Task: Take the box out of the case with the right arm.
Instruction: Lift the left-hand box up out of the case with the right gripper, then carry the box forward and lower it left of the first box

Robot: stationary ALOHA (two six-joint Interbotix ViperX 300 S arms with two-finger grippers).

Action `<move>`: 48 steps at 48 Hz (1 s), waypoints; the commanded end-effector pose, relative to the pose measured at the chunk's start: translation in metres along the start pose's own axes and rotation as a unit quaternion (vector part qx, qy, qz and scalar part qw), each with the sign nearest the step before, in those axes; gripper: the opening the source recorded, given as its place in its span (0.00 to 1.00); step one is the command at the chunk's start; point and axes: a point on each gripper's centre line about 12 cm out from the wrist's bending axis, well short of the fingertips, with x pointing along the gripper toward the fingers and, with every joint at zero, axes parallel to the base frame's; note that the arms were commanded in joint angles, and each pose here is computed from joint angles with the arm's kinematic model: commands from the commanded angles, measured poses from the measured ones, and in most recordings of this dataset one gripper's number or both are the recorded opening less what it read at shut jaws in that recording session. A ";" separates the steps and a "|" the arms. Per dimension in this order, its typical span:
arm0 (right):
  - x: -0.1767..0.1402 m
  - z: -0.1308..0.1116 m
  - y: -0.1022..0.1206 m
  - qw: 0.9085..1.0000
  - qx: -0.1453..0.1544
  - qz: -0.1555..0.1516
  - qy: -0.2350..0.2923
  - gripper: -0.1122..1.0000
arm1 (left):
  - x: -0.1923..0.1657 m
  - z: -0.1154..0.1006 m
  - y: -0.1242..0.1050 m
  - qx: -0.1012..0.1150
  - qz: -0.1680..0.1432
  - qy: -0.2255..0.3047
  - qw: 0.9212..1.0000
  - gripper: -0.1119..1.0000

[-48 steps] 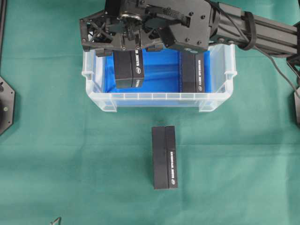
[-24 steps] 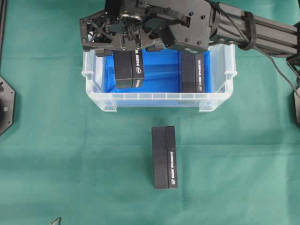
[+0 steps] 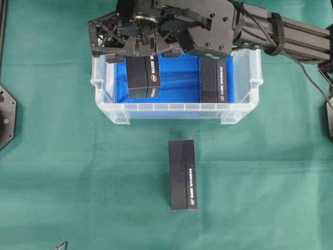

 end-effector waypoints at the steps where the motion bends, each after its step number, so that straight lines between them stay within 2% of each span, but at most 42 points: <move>1: -0.044 0.004 -0.006 0.999 0.006 0.047 -0.005 0.71 | -0.007 0.005 -0.001 -0.002 -0.003 -0.012 1.000 0.12; 32: -0.045 0.005 -0.007 0.999 0.008 0.048 -0.006 0.71 | -0.007 0.005 -0.001 -0.001 -0.004 -0.012 1.000 0.12; 48: -0.046 -0.010 -0.005 0.999 0.012 0.048 0.000 0.71 | -0.007 0.005 -0.001 0.000 -0.004 -0.012 1.000 0.12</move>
